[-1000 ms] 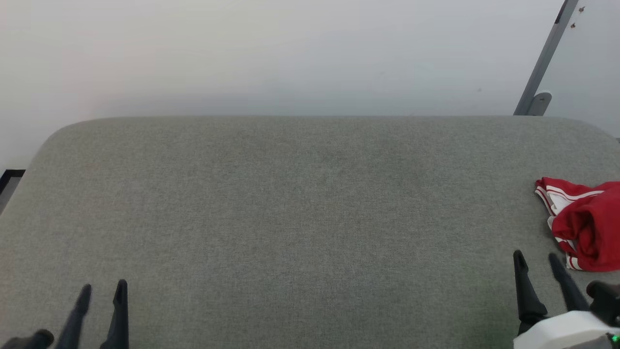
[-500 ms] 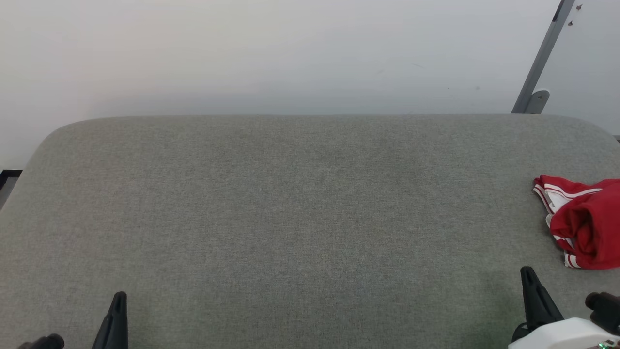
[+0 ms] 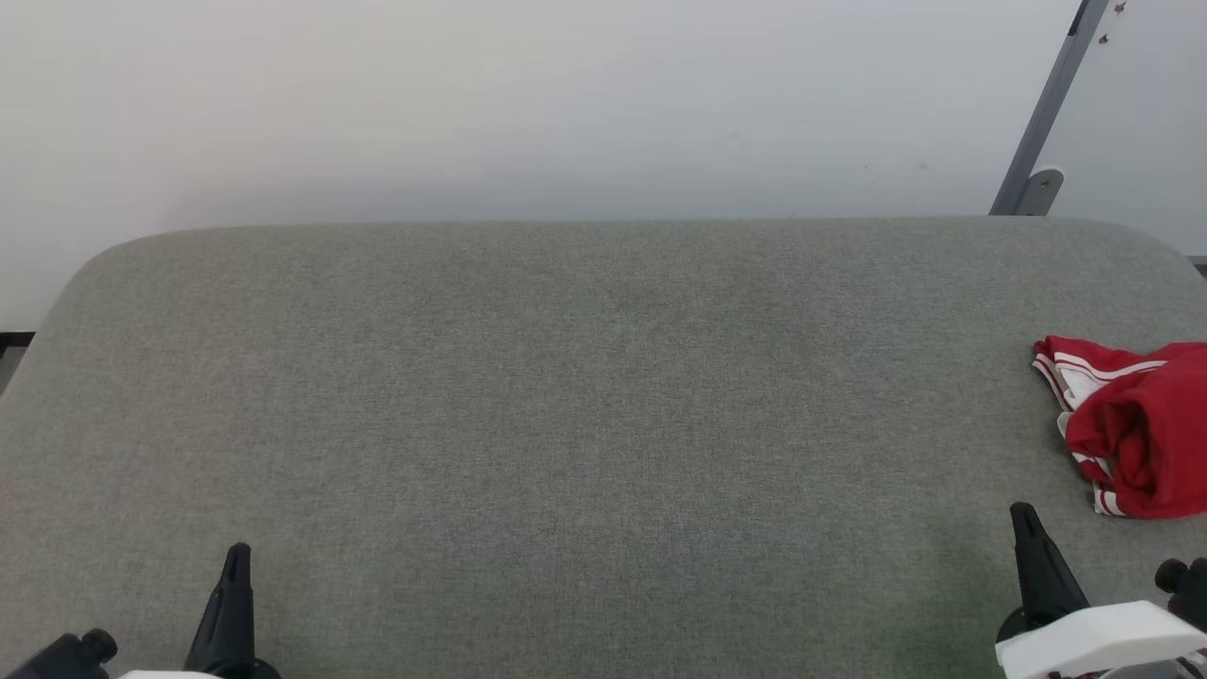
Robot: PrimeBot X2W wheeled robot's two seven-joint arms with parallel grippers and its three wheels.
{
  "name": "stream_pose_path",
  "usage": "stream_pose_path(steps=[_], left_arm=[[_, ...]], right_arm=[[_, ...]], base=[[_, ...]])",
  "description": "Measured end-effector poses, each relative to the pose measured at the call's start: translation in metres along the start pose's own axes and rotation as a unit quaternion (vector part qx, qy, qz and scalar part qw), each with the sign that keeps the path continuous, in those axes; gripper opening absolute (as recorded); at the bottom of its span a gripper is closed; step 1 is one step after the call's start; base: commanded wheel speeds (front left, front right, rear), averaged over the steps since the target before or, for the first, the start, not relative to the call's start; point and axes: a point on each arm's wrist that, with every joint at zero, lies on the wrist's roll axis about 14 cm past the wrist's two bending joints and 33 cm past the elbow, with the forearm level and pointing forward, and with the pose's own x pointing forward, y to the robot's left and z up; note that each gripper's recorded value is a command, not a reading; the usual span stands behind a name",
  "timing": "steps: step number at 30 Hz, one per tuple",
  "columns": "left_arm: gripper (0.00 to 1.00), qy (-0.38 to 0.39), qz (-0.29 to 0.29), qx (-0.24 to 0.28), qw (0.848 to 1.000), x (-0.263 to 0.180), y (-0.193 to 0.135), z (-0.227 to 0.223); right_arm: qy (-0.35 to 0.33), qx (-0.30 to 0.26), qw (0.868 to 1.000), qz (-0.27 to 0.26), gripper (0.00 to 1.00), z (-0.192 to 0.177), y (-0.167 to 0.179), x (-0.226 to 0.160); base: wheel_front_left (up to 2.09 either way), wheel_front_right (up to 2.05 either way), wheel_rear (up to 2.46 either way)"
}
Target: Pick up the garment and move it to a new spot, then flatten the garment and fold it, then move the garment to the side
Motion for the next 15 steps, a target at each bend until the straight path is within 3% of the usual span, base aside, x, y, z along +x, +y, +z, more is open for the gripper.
stream_pose_path(steps=[15], left_arm=[[0.0, 0.004, 0.002, -0.093, 0.996, 0.013, -0.008, -0.002]], right_arm=[[-0.006, 0.1, 0.995, 0.005, 0.0, 0.005, 0.006, 0.007]], base=[[0.0, 0.0, 0.0]])
